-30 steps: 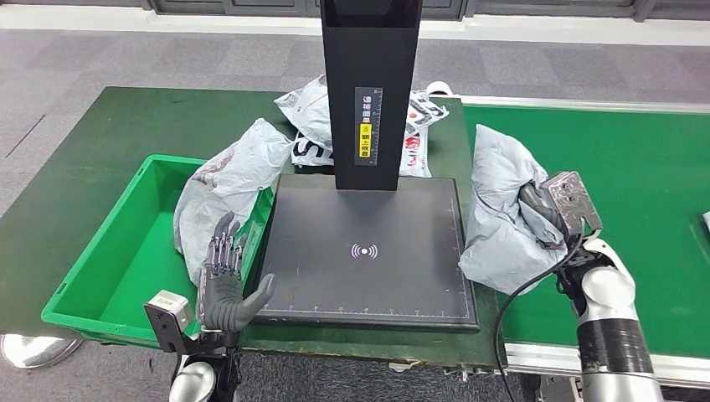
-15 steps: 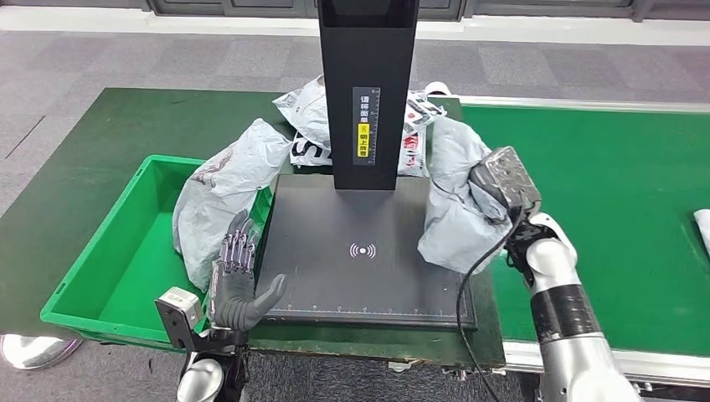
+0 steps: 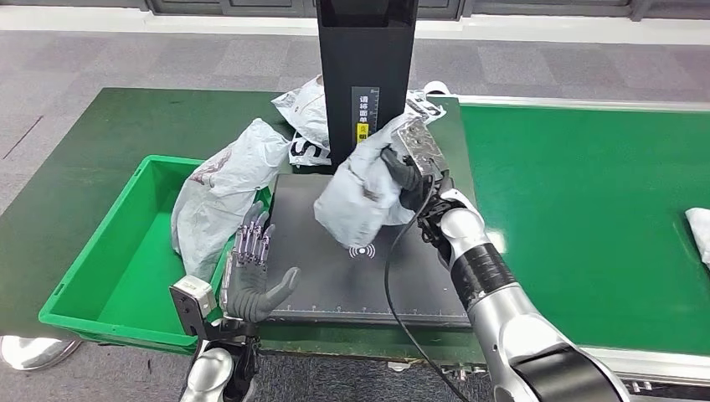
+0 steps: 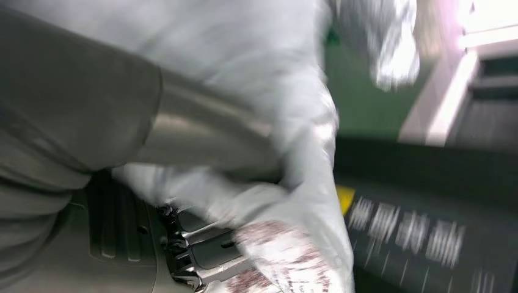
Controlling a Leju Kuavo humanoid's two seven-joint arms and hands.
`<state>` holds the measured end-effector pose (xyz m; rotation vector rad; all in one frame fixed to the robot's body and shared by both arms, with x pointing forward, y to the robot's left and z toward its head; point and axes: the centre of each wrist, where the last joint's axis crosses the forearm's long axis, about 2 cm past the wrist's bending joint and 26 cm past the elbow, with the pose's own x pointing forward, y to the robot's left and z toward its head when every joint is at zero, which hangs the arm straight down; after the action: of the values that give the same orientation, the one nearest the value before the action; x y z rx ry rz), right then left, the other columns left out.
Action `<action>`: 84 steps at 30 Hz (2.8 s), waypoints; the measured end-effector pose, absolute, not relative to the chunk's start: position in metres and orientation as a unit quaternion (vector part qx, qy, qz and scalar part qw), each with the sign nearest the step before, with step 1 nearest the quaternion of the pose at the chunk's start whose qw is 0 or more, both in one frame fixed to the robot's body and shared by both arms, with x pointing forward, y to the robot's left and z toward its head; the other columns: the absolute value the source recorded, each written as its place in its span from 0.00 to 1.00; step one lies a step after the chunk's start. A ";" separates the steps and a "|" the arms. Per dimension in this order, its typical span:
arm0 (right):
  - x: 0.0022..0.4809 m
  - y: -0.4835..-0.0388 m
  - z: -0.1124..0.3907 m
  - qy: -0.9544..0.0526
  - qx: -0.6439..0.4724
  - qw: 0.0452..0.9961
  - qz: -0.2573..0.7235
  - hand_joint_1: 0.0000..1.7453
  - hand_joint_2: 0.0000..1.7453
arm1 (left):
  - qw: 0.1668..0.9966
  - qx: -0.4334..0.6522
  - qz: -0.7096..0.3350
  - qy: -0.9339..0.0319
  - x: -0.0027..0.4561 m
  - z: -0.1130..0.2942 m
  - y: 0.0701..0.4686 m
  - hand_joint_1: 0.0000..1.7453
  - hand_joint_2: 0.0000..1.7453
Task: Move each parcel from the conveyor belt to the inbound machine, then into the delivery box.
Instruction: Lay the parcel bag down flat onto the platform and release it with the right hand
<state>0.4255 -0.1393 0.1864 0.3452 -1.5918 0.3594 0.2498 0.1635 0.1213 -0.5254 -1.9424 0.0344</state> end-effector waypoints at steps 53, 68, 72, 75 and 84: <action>0.253 -0.196 0.195 -0.848 -0.003 0.467 0.251 0.00 1.00 | 0.542 -0.152 0.046 -0.825 0.234 0.116 0.194 0.00 1.00; 0.255 -0.237 0.156 -0.762 0.017 0.593 0.260 0.00 0.50 | 0.541 -0.191 0.011 -0.819 0.251 0.125 0.181 0.00 1.00; 0.308 -0.258 0.125 -0.689 -0.002 0.671 0.272 0.00 0.00 | 0.543 -0.217 -0.007 -0.811 0.257 0.124 0.171 0.00 1.00; 0.349 -0.270 0.112 -0.659 -0.012 0.697 0.283 0.00 0.00 | 0.544 -0.226 -0.011 -0.808 0.260 0.124 0.166 0.00 1.00; 0.389 -0.266 0.129 -0.679 0.026 0.685 0.261 0.00 1.00 | 0.551 -0.207 -0.004 -0.808 0.259 0.120 0.170 0.00 1.00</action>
<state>0.3886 -0.2656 0.1292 0.0577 -1.5215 0.5857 0.2586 0.1704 0.1195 -0.4906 -1.9129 -0.0096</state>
